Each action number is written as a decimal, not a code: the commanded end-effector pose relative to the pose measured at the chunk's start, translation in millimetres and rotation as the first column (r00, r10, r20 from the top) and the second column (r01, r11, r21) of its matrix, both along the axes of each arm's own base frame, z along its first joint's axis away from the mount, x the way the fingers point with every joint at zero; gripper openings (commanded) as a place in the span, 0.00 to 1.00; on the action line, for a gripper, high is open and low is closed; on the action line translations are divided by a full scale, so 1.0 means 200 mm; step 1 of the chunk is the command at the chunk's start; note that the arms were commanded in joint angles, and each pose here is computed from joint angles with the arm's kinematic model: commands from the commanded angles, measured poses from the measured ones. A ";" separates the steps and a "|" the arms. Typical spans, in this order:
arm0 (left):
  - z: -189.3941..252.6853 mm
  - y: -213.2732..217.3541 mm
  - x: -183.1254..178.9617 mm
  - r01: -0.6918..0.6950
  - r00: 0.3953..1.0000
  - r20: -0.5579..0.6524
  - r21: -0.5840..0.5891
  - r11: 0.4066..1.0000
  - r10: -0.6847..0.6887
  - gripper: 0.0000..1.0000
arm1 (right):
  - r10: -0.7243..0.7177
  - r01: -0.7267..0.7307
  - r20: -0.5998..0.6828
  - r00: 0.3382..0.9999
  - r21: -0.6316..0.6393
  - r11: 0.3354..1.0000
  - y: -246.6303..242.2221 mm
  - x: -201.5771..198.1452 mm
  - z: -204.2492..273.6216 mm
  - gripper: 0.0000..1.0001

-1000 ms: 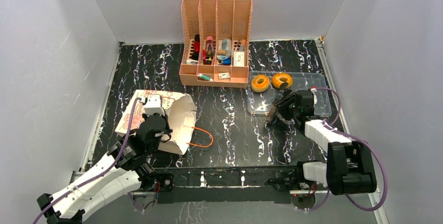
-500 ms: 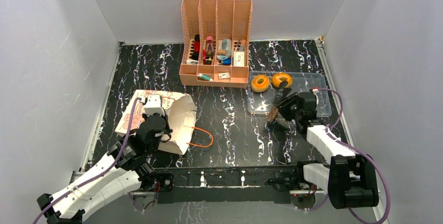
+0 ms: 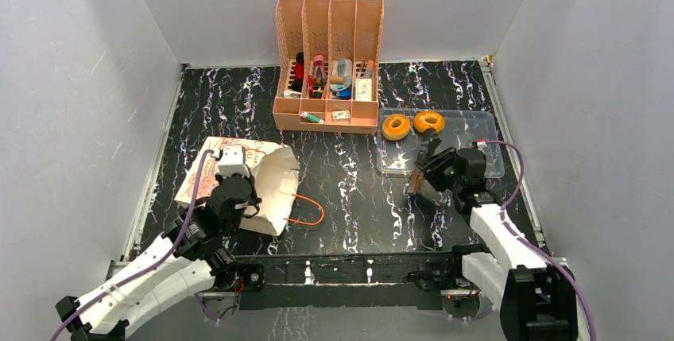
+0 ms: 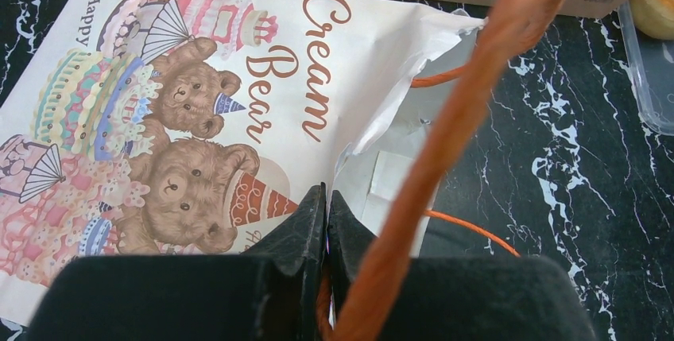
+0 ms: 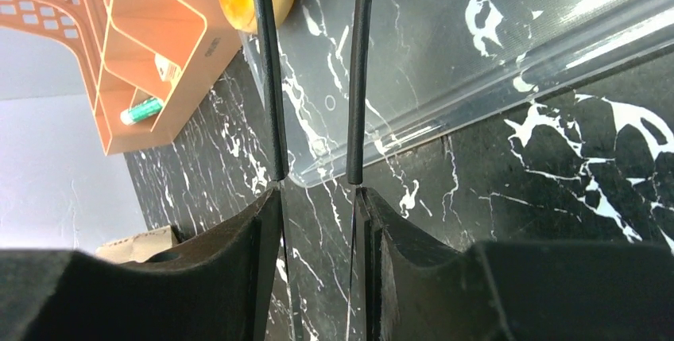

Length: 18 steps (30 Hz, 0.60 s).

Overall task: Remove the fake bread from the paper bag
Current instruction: Place the fake bread in the container.

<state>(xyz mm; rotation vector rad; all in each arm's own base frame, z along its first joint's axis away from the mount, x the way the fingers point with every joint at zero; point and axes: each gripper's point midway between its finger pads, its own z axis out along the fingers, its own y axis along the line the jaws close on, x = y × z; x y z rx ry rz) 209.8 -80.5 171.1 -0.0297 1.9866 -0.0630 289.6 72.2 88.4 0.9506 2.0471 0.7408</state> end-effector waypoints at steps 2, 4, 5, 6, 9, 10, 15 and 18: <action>0.10 0.01 -0.01 -0.002 1.000 0.029 -0.034 0.999 0.003 0.00 | 0.060 -0.058 0.098 0.993 -0.018 0.998 0.02 -0.02 0.14 0.35; 0.11 0.01 -0.01 0.006 0.999 0.032 -0.038 0.999 -0.005 0.00 | 0.090 -0.087 0.113 0.990 -0.028 0.996 0.04 -0.04 0.17 0.34; 0.11 0.00 -0.01 0.011 0.999 0.034 -0.041 0.999 -0.010 0.00 | 0.103 -0.100 0.121 0.987 -0.032 0.995 0.05 -0.05 0.19 0.34; 0.11 -0.01 -0.02 0.024 0.999 0.033 -0.047 0.999 -0.022 0.00 | 0.118 -0.115 0.126 0.985 -0.032 0.993 0.06 -0.06 0.20 0.34; 0.12 -0.04 -0.02 0.069 0.997 0.036 -0.057 0.996 -0.067 0.00 | 0.185 -0.184 0.151 0.971 -0.016 0.983 0.12 -0.09 0.24 0.33; 0.12 -0.06 -0.03 0.092 0.995 0.037 -0.056 0.994 -0.090 0.00 | 0.209 -0.210 0.158 0.965 -0.011 0.978 0.15 -0.10 0.26 0.32; 0.14 -0.15 -0.05 0.222 0.975 0.045 -0.056 0.973 -0.220 0.00 | 0.340 -0.337 0.170 0.925 -0.049 0.940 0.31 -0.18 0.28 0.31; 0.13 -0.18 -0.06 0.259 0.966 0.038 -0.049 0.965 -0.257 0.00 | 0.437 -0.433 0.160 0.885 -0.058 0.899 0.45 -0.24 0.26 0.31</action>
